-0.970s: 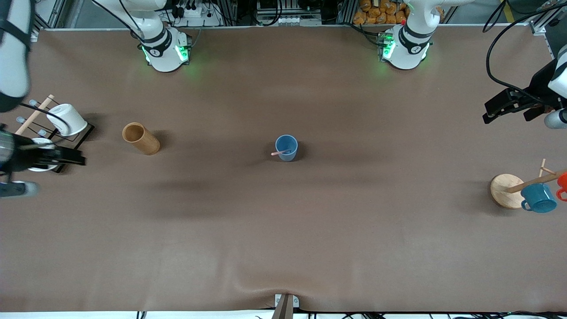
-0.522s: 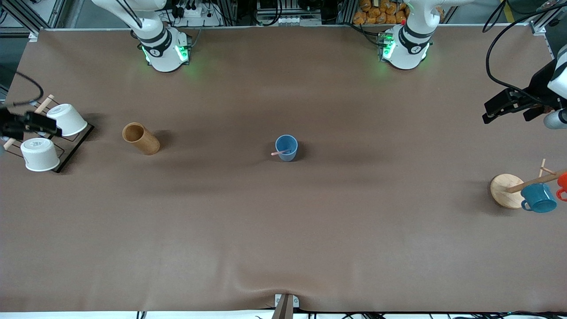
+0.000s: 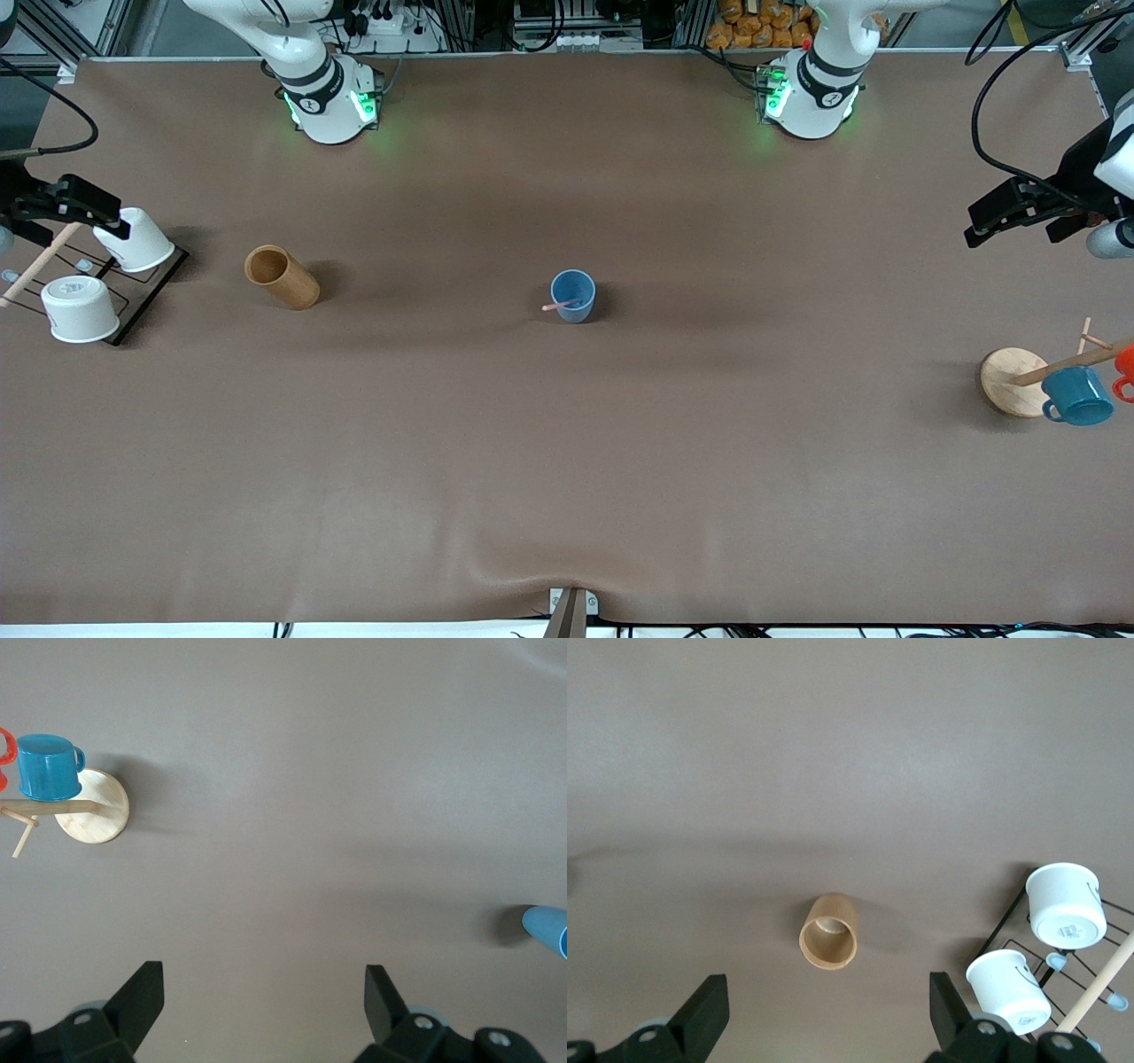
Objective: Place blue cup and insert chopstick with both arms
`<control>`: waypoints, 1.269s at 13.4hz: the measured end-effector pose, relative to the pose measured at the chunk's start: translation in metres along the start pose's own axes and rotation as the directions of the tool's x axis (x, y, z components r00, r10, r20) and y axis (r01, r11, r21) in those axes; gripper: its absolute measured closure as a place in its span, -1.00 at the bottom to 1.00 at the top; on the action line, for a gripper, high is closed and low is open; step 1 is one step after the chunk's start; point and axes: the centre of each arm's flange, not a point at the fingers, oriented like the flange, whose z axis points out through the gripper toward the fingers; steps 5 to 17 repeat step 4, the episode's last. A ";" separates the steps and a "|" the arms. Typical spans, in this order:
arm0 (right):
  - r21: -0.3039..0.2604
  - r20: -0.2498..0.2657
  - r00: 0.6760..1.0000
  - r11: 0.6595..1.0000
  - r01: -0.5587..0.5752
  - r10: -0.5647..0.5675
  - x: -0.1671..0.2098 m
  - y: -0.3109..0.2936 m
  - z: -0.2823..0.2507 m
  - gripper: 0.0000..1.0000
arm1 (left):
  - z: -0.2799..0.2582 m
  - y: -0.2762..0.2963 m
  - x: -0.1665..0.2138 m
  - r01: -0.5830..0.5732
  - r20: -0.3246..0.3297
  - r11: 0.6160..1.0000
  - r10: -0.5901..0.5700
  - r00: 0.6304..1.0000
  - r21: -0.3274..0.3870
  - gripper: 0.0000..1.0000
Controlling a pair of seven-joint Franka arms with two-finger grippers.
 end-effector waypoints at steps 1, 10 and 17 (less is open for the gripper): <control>-0.005 -0.012 1.000 1.000 0.002 -0.002 0.002 0.000 -0.005 -1.00 | 0.000 0.000 0.000 -0.001 -0.001 1.000 0.001 1.000 0.000 -1.00; -0.011 -0.031 1.000 1.000 -0.001 0.001 0.007 -0.001 -0.013 -1.00 | -0.001 0.000 0.000 -0.001 -0.002 1.000 0.001 1.000 0.000 -1.00; -0.011 -0.031 1.000 1.000 -0.001 0.001 0.007 -0.001 -0.013 -1.00 | -0.001 0.000 0.000 -0.001 -0.002 1.000 0.001 1.000 0.000 -1.00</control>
